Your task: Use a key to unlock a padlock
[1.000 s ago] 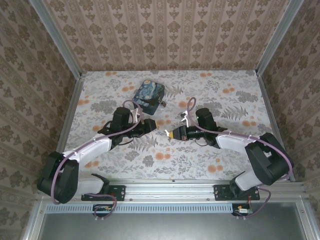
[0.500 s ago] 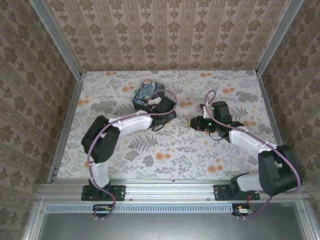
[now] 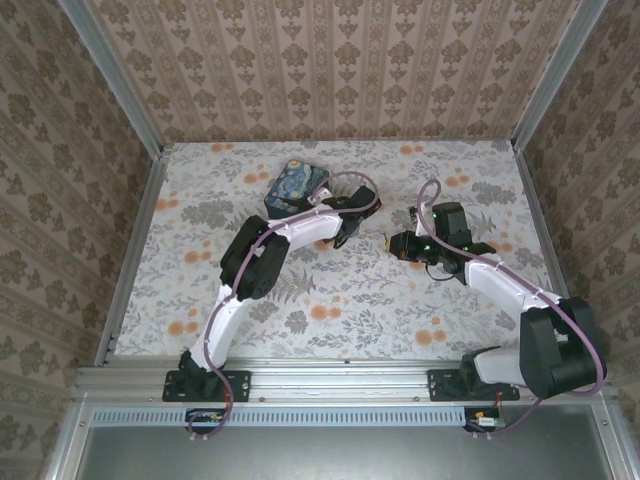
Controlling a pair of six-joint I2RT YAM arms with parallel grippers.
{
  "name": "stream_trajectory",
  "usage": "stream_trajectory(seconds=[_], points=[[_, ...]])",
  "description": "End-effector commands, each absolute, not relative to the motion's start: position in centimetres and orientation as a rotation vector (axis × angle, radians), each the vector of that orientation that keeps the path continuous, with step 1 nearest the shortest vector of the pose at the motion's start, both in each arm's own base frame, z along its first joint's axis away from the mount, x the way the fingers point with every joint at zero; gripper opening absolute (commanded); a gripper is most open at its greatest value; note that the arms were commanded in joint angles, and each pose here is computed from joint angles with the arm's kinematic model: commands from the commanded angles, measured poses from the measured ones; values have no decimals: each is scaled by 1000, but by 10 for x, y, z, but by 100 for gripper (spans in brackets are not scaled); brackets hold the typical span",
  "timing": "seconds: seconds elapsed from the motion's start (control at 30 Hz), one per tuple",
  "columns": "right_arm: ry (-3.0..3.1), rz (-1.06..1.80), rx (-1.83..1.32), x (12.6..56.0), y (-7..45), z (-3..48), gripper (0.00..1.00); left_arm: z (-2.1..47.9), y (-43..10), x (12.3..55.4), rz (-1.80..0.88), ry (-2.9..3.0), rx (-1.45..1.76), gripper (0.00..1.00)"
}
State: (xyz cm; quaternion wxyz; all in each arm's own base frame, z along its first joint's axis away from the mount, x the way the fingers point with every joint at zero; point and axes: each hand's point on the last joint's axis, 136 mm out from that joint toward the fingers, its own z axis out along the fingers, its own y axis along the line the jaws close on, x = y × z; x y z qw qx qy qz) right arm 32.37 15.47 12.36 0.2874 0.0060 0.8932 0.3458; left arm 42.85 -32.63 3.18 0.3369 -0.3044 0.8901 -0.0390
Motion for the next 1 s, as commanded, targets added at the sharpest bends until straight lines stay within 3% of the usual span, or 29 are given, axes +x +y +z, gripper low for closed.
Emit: stream_trajectory(seconds=[0.0,0.5,0.97], points=[[2366,908,0,321,151,131,0,26,-310,447,-57,2260,-870,67],[2362,982,-43,320,161,133,0,11,-321,488,-138,2255,-890,65],[2372,1008,-74,317,165,132,0,18,-314,473,-255,2314,-821,24]])
